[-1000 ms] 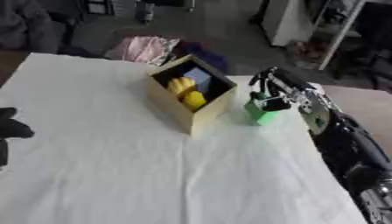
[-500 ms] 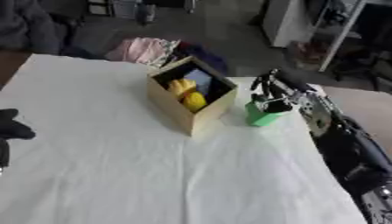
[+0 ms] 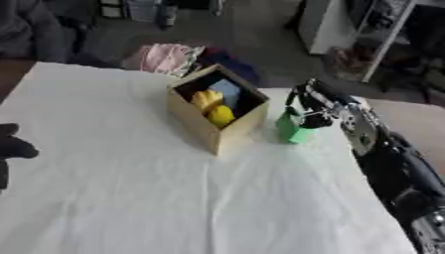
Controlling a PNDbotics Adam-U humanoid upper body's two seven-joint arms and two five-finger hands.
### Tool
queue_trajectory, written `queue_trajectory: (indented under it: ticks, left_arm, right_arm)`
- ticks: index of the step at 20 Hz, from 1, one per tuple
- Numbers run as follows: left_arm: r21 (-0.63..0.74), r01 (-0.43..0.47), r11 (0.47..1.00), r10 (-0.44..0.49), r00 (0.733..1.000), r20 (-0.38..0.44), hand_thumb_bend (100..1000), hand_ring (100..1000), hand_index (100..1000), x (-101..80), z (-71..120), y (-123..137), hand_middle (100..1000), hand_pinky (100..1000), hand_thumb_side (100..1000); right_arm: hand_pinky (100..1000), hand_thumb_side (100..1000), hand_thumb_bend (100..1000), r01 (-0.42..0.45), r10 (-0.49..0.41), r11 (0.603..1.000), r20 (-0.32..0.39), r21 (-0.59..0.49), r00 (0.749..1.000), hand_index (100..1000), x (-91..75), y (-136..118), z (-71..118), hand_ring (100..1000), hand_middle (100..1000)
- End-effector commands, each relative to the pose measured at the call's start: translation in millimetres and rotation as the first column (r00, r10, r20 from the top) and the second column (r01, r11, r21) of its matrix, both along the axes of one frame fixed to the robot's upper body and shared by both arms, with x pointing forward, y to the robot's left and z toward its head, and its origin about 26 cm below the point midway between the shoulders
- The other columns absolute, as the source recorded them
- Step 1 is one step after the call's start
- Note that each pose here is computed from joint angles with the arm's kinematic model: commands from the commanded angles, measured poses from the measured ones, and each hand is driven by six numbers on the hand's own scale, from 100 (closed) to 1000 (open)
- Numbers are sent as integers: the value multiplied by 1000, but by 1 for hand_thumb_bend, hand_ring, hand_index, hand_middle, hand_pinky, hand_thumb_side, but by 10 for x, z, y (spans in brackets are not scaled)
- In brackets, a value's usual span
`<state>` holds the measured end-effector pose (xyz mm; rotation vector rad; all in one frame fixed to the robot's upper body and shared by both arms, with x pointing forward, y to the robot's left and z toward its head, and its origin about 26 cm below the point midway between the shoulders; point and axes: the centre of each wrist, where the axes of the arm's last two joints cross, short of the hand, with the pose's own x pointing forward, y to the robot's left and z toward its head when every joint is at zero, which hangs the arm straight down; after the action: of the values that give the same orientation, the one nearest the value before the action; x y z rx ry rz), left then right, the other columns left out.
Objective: Pick up objects on the table and place them in the box.
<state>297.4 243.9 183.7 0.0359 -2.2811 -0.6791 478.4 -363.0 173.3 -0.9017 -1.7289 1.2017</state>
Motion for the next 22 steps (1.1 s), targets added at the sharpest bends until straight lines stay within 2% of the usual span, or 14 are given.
queue_trajectory:
  ticks: [1,3,4,5,6,7,8,9,10,12,15,19,22]
  left_arm:
    - [3,-1,1000,1,1000,25,100,669,829,-15,68,19,611,771,555]
    - [2,-1,1000,1,1000,24,100,669,829,-16,66,20,611,771,556]
    - [2,-3,1000,3,1000,24,100,669,829,-16,65,23,611,772,556]
    - [1,-4,1000,4,1000,23,100,669,829,-17,62,25,611,771,556]
    - [1,-6,1000,6,1000,21,100,669,829,-18,60,27,611,771,557]
    - [1,-6,1000,6,1000,20,100,669,829,-19,58,27,611,771,557]
    - [2,-6,1000,6,1000,19,100,669,829,-19,57,28,611,771,556]
    - [2,-7,1000,7,1000,19,100,669,829,-20,56,29,611,771,556]
    - [2,-7,1000,7,1000,19,100,669,829,-20,56,29,611,772,556]
    - [2,-7,1000,7,1000,19,100,669,829,-20,56,29,612,772,556]
    - [5,-7,1000,7,1000,21,100,669,829,-19,57,29,612,772,555]
    - [6,-6,1000,6,1000,24,100,670,829,-18,62,26,612,773,555]
    - [8,-6,1000,6,1000,25,100,670,829,-17,62,24,612,773,556]
  right_arm:
    - [130,125,100,-18,20,1000,93,-15,995,590,-5,-52,342,170,240]
    - [210,137,100,-30,31,999,109,-17,994,627,-9,-39,392,240,302]
    - [415,161,100,-37,39,999,104,-26,994,747,-11,-33,396,419,473]
    - [469,167,100,-47,51,998,83,-44,995,789,-11,-27,391,472,523]
    - [629,218,100,-61,65,995,43,-74,997,914,-9,-20,371,646,707]
    - [691,353,100,-79,78,991,-13,-112,997,947,-4,-14,344,727,778]
    - [814,555,100,-96,84,983,-82,-156,993,1000,-1,-14,315,858,898]
    - [825,566,100,-110,82,973,-144,-202,986,1000,3,-13,302,870,908]
    - [890,666,100,-120,74,964,-192,-239,979,1000,5,-11,295,942,971]
    - [924,740,100,-129,45,942,-265,-309,963,1000,8,6,278,977,1000]
    - [942,810,100,-127,0,923,-330,-364,944,1000,18,35,212,995,1000]
    - [950,791,100,-108,-50,902,-348,-419,936,1000,27,64,169,1000,1000]
    - [944,727,100,-87,-80,889,-340,-450,937,1000,26,67,129,1000,1000]
